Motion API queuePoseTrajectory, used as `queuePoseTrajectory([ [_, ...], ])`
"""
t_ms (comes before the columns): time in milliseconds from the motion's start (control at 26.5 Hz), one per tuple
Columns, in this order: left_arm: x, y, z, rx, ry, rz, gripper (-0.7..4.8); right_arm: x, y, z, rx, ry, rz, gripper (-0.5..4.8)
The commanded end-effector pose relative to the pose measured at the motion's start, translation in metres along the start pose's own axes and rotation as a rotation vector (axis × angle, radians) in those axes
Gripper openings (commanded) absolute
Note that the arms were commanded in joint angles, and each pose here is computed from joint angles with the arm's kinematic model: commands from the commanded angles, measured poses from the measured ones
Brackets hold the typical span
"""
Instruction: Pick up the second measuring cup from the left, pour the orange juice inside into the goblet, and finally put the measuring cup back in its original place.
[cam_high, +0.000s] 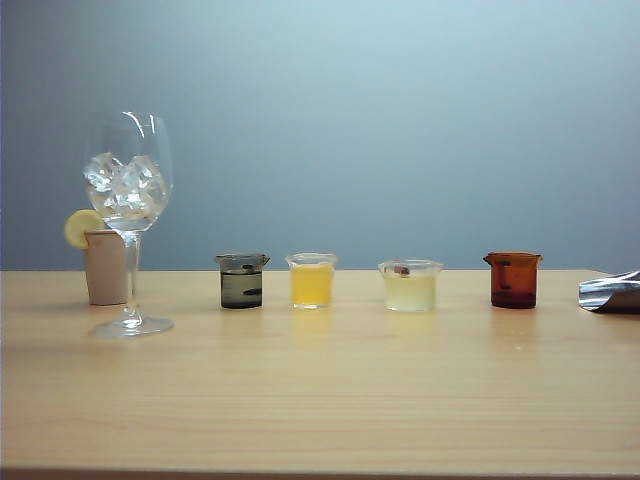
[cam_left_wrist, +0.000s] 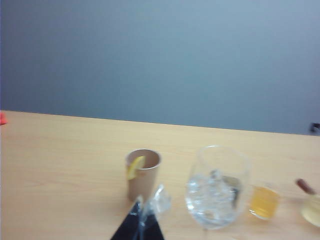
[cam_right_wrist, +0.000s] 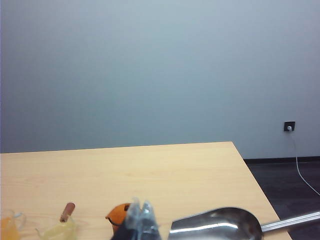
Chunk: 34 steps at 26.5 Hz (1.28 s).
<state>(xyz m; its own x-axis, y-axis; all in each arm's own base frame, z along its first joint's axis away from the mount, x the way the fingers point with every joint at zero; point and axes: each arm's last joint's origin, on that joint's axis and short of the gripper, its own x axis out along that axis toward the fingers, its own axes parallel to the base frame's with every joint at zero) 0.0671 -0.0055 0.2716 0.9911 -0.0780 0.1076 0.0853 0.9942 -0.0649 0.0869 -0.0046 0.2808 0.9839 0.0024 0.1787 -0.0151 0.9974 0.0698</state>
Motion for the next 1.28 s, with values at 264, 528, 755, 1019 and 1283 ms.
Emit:
queuePoseTrajectory([
  [264,0.018,-0.007,0.049,-0.011,0.08,-0.12,-0.05,0.042,0.011,0.033,0.009,-0.034,0.151,-0.03],
  [528,0.042,-0.01,0.062,-0.063,0.217,-0.164,-0.05,0.066,0.058,0.01,0.044,0.082,0.24,-0.03],
  [755,0.055,-0.013,0.051,-0.084,0.332,-0.277,-0.05,0.079,0.108,-0.018,0.022,0.192,0.358,-0.02],
  [1019,0.057,-0.013,0.048,-0.06,0.353,-0.32,-0.05,0.094,0.149,-0.05,0.117,0.232,0.531,-0.02],
  [1283,0.057,-0.014,0.049,-0.053,0.352,-0.337,-0.05,0.11,0.175,-0.093,0.096,0.235,0.486,-0.03],
])
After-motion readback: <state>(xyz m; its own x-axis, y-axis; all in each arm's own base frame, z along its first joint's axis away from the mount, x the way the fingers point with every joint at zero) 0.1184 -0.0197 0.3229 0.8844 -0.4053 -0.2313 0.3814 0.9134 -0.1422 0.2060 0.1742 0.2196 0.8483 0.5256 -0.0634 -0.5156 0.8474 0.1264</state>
